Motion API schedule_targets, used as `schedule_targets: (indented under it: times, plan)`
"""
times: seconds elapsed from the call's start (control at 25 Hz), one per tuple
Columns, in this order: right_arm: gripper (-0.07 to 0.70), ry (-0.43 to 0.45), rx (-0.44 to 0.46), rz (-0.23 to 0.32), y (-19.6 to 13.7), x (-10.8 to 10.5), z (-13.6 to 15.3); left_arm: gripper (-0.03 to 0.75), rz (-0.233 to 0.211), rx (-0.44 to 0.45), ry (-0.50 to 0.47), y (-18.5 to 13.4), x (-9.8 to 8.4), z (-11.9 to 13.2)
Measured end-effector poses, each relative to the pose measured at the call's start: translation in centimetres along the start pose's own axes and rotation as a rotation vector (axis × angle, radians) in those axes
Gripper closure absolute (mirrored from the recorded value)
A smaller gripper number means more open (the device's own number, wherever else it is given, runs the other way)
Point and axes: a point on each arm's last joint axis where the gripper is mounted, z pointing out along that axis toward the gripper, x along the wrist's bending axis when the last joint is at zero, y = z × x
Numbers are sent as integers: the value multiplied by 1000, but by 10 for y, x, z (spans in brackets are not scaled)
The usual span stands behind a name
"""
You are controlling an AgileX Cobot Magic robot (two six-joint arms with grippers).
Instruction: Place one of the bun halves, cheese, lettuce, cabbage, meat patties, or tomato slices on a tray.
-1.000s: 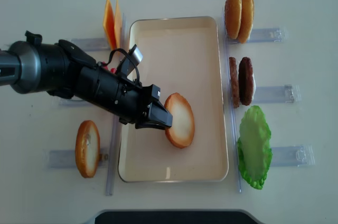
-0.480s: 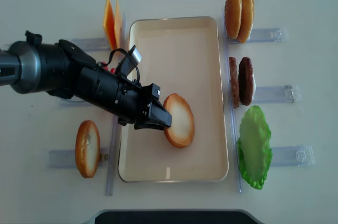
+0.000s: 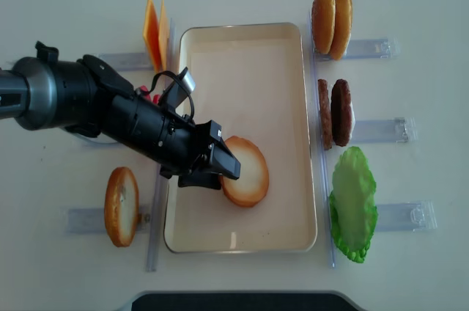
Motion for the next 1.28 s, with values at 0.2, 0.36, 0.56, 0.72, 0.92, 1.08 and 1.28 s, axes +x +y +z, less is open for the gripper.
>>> schedule_targets:
  times: [0.2, 0.36, 0.56, 0.72, 0.92, 1.08, 1.28]
  plan:
    - [42, 0, 0, 0, 0, 0, 0, 275, 1, 34, 48, -3, 4, 0]
    - [42, 0, 0, 0, 0, 0, 0, 274, -6, 42, 59, -4, 5, 0]
    - [42, 0, 0, 0, 0, 0, 0, 274, -19, 20, 71, -3, 5, -2]
    - [42, 0, 0, 0, 0, 0, 0, 274, -10, -19, 62, -3, -4, -12]
    - [42, 0, 0, 0, 0, 0, 0, 274, 43, -92, 37, -2, -23, -32]
    - [42, 0, 0, 0, 0, 0, 0, 274, 97, -151, 49, 3, -40, -51]
    - [42, 0, 0, 0, 0, 0, 0, 274, 161, -167, 148, 17, -54, -71]
